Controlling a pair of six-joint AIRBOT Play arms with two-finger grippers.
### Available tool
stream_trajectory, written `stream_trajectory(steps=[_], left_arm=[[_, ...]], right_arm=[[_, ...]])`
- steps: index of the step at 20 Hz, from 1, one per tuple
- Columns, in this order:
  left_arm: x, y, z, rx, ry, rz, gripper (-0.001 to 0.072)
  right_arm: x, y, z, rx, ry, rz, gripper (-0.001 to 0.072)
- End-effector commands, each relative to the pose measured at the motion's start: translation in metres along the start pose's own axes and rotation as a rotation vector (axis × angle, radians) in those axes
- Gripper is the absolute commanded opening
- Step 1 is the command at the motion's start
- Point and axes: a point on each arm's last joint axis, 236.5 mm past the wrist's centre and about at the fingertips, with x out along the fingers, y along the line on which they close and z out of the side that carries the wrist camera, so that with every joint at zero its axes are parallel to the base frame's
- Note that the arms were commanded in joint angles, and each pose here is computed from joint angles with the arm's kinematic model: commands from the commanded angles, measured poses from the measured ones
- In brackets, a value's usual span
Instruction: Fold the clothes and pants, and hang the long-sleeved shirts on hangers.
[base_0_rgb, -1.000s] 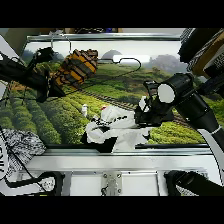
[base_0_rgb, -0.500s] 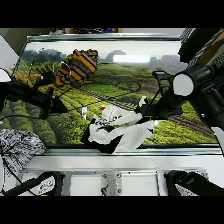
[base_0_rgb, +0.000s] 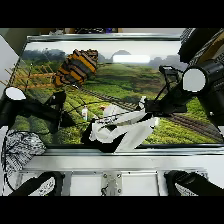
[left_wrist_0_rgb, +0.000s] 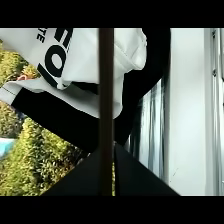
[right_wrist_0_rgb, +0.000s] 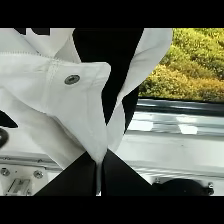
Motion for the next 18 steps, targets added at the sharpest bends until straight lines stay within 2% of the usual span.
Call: stream_trajectory(steps=[1,7,10,18], left_arm=[[0.019,-0.007,-0.019,0.028,0.109,-0.037,0.0016],[0.044,0.012,-0.016,0.055,0.125,-0.020,0.0016],[0.052,0.019,0.003,0.033,0.029,-0.018,0.0016],[0.087,0.003,0.004,0.079,0.071,-0.145,0.0016]], right_arm=[[-0.001,0.000,0.000,0.001,-0.002,0.002,0.0015],[-0.002,0.005,-0.003,-0.005,0.009,0.025,0.0014],[-0.002,0.010,-0.006,-0.042,0.021,0.042,0.0014],[-0.035,0.022,0.009,-0.078,-0.080,0.090,0.0014]])
